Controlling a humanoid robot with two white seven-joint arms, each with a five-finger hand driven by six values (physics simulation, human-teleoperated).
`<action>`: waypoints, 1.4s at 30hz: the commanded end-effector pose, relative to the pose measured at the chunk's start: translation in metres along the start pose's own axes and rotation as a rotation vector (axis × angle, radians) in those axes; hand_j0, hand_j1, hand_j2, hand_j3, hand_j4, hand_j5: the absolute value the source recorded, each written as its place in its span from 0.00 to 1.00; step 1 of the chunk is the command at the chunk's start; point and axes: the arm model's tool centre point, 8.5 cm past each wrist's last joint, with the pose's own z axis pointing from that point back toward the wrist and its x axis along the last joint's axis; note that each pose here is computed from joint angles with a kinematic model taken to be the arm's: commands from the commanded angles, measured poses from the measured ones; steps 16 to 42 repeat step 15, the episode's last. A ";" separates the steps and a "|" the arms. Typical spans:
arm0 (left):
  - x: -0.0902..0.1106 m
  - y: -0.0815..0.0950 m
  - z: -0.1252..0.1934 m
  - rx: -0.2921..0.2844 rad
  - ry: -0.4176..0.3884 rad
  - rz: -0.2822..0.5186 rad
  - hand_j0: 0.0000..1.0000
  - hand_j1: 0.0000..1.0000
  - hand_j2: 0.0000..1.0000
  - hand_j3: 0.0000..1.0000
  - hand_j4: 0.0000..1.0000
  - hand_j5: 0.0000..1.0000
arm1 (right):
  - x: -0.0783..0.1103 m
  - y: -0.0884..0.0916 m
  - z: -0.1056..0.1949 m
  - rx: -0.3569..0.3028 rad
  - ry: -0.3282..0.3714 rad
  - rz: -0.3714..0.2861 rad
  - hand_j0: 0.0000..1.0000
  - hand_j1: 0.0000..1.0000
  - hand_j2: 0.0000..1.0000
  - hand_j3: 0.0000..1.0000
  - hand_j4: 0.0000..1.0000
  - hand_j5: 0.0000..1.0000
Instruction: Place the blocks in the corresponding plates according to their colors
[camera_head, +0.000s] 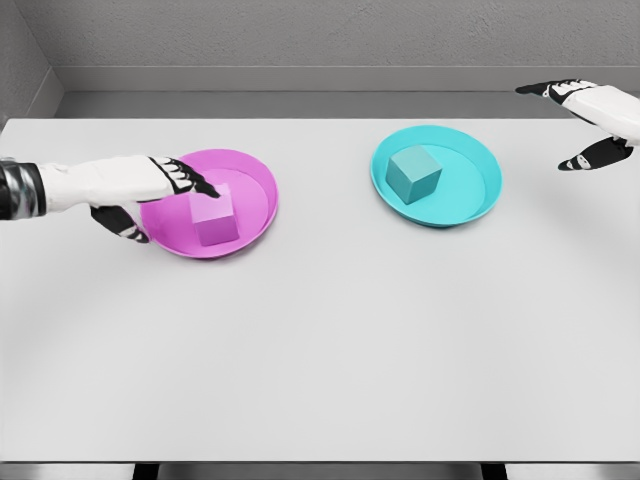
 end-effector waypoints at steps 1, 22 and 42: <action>-0.015 0.012 0.054 0.086 0.022 0.136 1.00 1.00 1.00 1.00 1.00 1.00 | 0.000 -0.001 0.000 -0.004 -0.001 -0.006 1.00 1.00 1.00 1.00 1.00 1.00; -0.046 -0.017 0.073 0.064 0.124 0.228 1.00 1.00 1.00 1.00 1.00 1.00 | 0.000 0.001 0.000 -0.001 -0.001 -0.006 1.00 1.00 1.00 1.00 1.00 1.00; -0.046 -0.017 0.073 0.064 0.124 0.228 1.00 1.00 1.00 1.00 1.00 1.00 | 0.000 0.001 0.000 -0.001 -0.001 -0.006 1.00 1.00 1.00 1.00 1.00 1.00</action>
